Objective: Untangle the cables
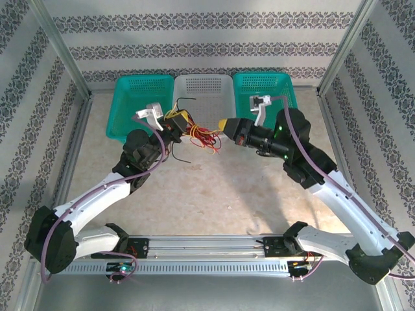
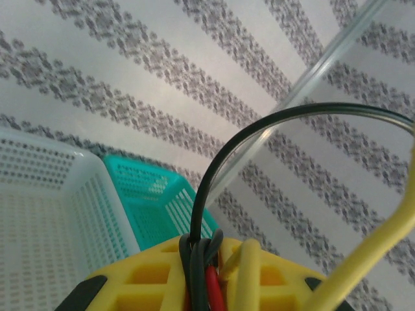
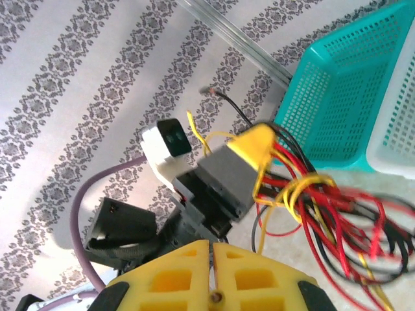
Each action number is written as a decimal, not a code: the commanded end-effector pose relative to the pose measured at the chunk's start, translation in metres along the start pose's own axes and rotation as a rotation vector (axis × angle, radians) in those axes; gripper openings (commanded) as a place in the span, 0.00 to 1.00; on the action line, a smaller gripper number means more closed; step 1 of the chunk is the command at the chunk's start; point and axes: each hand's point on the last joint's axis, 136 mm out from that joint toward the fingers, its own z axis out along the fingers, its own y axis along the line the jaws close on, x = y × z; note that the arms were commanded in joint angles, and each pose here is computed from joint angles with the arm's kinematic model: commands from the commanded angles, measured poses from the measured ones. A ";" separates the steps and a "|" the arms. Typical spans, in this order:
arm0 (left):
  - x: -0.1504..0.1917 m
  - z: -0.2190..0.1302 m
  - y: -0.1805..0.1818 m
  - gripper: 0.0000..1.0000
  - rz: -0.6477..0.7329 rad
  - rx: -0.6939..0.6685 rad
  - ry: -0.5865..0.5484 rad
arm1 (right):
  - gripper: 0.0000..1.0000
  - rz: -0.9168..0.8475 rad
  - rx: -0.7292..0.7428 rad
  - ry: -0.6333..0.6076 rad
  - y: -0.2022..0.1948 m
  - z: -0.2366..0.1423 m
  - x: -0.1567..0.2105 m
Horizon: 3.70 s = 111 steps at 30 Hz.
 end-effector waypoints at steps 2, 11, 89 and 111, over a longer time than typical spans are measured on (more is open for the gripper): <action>0.030 -0.008 -0.035 0.00 -0.008 0.181 0.199 | 0.00 -0.123 0.055 -0.042 0.011 -0.007 -0.036; -0.008 -0.039 -0.129 0.00 -0.155 0.589 0.311 | 0.00 0.013 0.255 -0.199 -0.077 -0.014 -0.107; -0.116 -0.062 -0.151 0.00 -0.315 0.841 0.065 | 0.00 -0.010 0.387 -0.056 -0.139 0.025 -0.102; -0.194 -0.016 -0.027 0.00 -0.086 0.106 -0.582 | 0.00 0.007 0.293 0.233 -0.133 0.057 0.114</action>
